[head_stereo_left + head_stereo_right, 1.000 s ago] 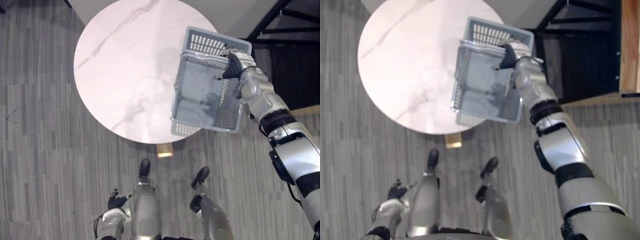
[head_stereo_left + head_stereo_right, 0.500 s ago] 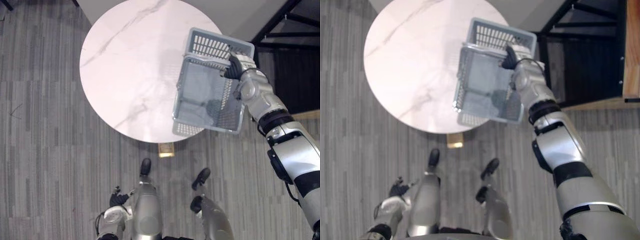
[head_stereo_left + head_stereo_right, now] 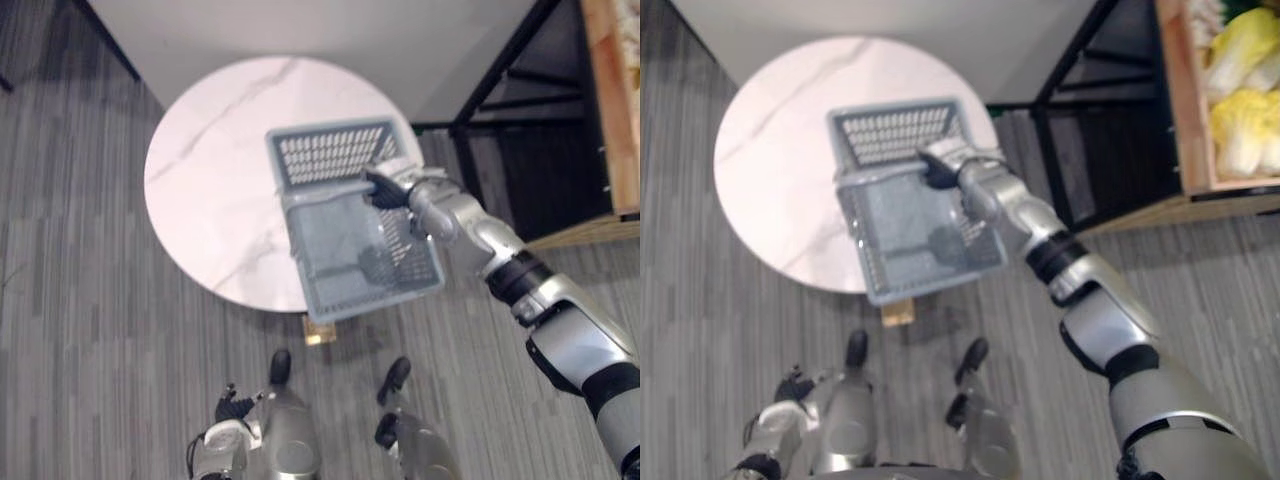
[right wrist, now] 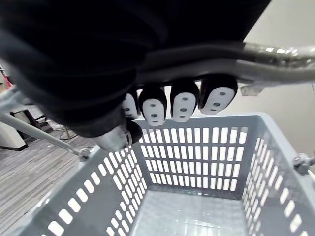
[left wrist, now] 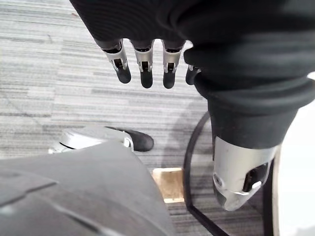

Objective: Pick vegetable in the basket

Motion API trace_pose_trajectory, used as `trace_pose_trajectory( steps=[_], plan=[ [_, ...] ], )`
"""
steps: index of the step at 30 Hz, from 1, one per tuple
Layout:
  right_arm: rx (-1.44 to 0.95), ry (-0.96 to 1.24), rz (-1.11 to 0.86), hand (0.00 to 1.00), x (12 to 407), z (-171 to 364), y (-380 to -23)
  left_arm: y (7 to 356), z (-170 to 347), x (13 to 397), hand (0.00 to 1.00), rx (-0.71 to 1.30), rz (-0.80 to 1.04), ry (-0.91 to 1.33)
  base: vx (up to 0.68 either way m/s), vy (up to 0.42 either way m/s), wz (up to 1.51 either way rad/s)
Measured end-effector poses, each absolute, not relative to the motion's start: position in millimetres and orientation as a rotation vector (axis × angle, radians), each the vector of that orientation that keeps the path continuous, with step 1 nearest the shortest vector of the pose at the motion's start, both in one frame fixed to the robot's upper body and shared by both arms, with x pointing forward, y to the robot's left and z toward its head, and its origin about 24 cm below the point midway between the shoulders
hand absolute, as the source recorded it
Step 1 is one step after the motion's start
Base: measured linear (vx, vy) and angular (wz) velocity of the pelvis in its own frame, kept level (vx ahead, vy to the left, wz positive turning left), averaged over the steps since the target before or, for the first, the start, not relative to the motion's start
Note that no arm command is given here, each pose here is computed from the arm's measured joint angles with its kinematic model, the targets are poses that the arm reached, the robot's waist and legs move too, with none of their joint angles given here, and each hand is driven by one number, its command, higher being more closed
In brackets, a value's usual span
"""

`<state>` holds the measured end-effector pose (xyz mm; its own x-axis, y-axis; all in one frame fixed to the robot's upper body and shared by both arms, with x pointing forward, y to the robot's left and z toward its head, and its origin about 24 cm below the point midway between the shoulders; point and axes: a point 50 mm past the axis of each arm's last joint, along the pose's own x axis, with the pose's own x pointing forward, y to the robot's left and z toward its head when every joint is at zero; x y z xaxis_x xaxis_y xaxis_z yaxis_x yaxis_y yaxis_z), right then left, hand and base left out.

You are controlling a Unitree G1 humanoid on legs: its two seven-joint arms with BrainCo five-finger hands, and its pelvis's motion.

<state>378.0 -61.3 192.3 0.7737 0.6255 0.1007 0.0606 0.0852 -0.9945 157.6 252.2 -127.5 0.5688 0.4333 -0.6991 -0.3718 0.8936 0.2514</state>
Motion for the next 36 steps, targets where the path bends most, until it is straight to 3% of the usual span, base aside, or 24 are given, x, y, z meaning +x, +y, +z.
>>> trace_pose_trajectory(
  steps=[6, 11, 18, 26, 32, 36],
  plan=[
    [-1.416, -0.581, 0.585, 1.0, 347, 158, -91, 256, -136, 131, 0.0, 0.117, 0.453, 0.912, 0.03, 0.008, -0.24],
    [-1.402, -0.397, 0.704, 1.0, 308, 108, -140, 258, -145, 103, 0.0, 0.151, 0.414, 1.004, -0.01, 0.0, -0.21],
    [-1.372, -0.079, 0.715, 1.0, 260, 52, -206, 252, -153, 83, 0.0, 0.188, 0.328, 1.079, 0.0, -0.006, -0.12],
    [-1.358, 0.162, 0.509, 1.0, 218, 21, -266, 242, -161, 55, 0.0, 0.17, 0.28, 1.163, 0.01, 0.002, -0.01],
    [-1.312, 0.278, 0.368, 1.0, 188, 2, -289, 242, -162, 47, 0.0, 0.193, 0.257, 1.185, 0.01, 0.043, -0.43],
    [-1.348, 0.292, 0.356, 1.0, 191, -1, -289, 242, -161, 43, 0.0, 0.207, 0.246, 1.185, -0.11, 0.094, -1.24]
  ],
)
